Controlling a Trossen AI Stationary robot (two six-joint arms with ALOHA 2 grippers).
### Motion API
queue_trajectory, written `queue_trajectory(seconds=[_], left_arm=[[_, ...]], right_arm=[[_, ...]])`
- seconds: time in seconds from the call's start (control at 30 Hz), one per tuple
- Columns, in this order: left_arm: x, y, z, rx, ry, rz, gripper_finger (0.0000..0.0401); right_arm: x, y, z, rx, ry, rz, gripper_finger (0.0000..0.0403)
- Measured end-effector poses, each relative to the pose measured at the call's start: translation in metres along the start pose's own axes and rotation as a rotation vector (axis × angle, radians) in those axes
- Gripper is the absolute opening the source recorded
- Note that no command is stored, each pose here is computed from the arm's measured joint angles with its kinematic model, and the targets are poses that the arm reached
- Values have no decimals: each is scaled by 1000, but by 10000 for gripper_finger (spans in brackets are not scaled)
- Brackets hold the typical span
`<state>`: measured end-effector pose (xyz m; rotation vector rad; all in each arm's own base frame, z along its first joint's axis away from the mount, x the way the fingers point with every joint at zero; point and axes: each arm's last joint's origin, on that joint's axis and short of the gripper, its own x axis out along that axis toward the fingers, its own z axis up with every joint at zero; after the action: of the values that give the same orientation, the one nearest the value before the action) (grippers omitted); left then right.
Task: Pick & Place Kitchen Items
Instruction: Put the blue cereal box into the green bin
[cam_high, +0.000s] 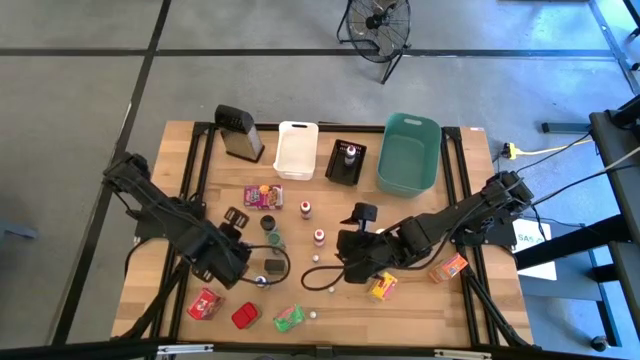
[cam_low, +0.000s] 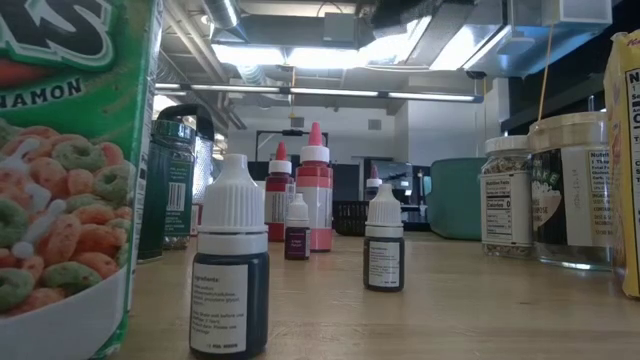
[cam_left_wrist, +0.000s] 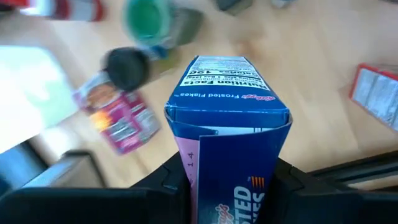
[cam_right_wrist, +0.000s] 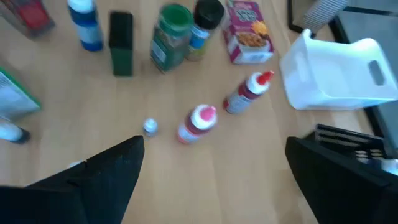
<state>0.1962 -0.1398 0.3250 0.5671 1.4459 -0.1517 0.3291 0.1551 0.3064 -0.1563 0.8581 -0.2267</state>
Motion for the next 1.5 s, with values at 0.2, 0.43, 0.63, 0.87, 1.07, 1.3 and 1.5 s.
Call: queue_trajectory(seconds=[0.2,0.43,0.63,0.87,1.07,1.3,1.5], left_arm=[[-27,11,0,-23,-131,74,112],[-42,20,2,-102,-227,265,113],[-44,23,9,-232,-319,345,113],[-44,30,18,-350,-398,317,113],[-43,43,26,-471,-461,302,113],[-43,57,37,-505,-537,213,113],[-40,69,37,-526,-523,220,113]], right_arm=[[-1,6,12,66,-93,98,393],[-4,9,29,72,-258,131,393],[-9,10,43,55,-399,131,393],[-11,8,50,41,-468,100,393],[-4,-4,54,-33,-464,3,390],[7,-22,58,-28,-445,-11,390],[12,-31,61,-31,-442,35,389]])
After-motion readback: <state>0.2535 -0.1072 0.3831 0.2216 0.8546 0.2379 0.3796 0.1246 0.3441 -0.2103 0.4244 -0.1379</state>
